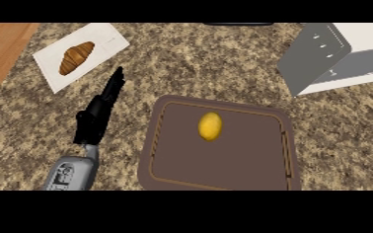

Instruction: Pick the sweet potato from the tray and place it in the tiered shelf

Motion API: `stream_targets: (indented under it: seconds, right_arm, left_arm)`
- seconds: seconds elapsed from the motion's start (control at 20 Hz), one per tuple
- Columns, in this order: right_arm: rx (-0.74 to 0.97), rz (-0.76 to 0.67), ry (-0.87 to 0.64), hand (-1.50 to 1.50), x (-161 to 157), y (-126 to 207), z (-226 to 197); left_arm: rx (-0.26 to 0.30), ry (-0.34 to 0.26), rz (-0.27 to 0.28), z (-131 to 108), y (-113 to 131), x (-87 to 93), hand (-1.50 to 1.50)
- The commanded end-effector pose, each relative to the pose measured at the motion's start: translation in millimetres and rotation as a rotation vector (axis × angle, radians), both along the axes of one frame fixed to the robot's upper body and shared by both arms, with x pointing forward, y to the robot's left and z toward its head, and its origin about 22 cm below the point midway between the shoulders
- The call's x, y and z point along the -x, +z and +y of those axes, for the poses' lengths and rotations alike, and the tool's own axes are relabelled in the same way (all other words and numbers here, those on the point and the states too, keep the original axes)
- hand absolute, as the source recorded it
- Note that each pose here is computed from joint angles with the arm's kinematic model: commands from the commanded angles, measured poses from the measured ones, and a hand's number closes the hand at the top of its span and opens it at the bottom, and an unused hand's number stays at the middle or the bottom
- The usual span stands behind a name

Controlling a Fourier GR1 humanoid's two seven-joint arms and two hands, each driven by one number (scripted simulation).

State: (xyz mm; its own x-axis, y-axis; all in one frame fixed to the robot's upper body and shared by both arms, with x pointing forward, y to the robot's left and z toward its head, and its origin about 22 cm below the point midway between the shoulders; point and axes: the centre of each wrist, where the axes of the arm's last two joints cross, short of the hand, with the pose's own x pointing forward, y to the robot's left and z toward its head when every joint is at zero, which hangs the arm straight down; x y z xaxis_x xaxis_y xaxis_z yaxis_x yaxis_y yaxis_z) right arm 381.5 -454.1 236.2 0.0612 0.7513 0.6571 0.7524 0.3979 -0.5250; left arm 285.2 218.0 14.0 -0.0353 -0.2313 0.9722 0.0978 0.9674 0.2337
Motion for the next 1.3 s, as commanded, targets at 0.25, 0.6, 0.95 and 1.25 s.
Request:
stream_targets:
  seconds: [0.25,0.6,0.95,1.25]
  right_arm:
    - [-0.169,-0.055,0.107,-1.5,4.6,23.1,-7.7]
    - [-0.261,-0.138,0.185,-1.5,18.5,60.7,-12.6]
    - [-0.479,-0.356,0.111,-1.5,57.1,107.3,-52.8]
    - [-0.568,-0.26,-0.04,-1.5,115.7,121.1,-110.7]
  left_arm:
    - [0.0,-0.005,0.016,14.7,-0.6,10.9,0.0]
    - [0.014,0.017,0.008,13.1,-3.1,2.9,0.0]
    - [0.004,0.019,0.004,7.7,-1.2,5.0,0.0]
    - [0.02,0.008,0.022,20.0,1.9,11.8,0.0]
